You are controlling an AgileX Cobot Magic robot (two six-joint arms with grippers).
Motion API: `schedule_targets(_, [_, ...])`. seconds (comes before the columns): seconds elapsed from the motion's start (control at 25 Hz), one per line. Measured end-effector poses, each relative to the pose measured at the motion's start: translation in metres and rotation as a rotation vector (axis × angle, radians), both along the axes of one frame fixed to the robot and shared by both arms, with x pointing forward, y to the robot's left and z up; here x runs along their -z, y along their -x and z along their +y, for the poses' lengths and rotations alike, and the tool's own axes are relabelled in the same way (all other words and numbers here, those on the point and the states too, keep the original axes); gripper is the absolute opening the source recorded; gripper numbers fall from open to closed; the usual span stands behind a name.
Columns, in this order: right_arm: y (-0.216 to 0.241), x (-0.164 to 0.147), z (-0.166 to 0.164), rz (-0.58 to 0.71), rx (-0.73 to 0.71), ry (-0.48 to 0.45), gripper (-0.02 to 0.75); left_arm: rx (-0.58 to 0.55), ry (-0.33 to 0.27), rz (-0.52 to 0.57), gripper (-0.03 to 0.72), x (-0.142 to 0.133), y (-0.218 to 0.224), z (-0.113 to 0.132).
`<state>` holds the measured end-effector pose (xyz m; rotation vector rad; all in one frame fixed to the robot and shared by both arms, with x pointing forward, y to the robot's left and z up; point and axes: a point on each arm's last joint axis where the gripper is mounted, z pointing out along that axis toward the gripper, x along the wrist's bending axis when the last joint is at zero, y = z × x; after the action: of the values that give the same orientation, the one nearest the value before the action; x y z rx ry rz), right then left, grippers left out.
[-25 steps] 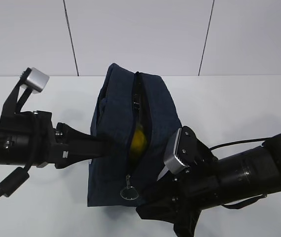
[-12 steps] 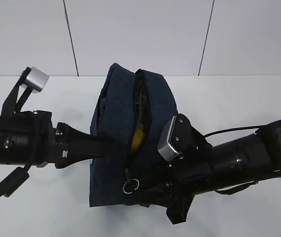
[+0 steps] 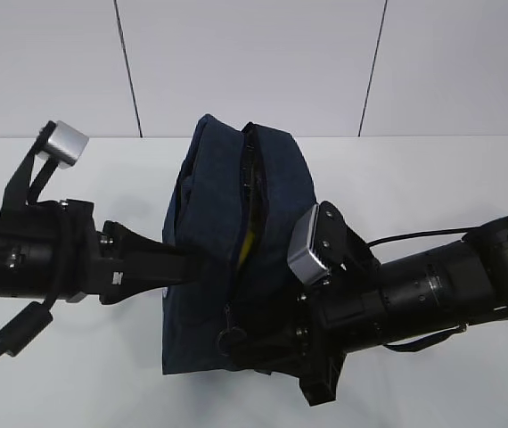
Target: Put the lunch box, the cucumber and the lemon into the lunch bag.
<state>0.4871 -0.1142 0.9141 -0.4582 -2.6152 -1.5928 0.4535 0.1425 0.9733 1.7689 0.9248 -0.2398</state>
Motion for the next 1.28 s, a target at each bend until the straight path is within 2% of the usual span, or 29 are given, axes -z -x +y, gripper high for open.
schedule_targets(0.28, [0.004,-0.002,0.001,0.032,-0.039,-0.020,0.293,0.000,0.000,0.000,-0.004,0.000,0.000,0.000])
schedule_targets(0.48, [0.001,0.003,-0.002,0.021,-0.010,0.043,0.293,-0.001,0.000,0.001,-0.004,0.000,0.000,0.000])
schedule_targets(0.76, [0.002,-0.001,0.001,0.040,-0.004,-0.012,0.293,0.000,0.001,0.001,-0.004,0.000,0.000,0.000])
schedule_targets(0.96, [0.008,0.000,0.010,0.048,-0.032,-0.018,0.293,0.000,0.001,0.001,-0.004,0.000,0.000,0.000])
schedule_targets(1.28, [0.010,0.021,0.013,0.123,-0.047,-0.013,0.293,0.000,0.001,0.001,-0.004,0.000,0.000,0.000])
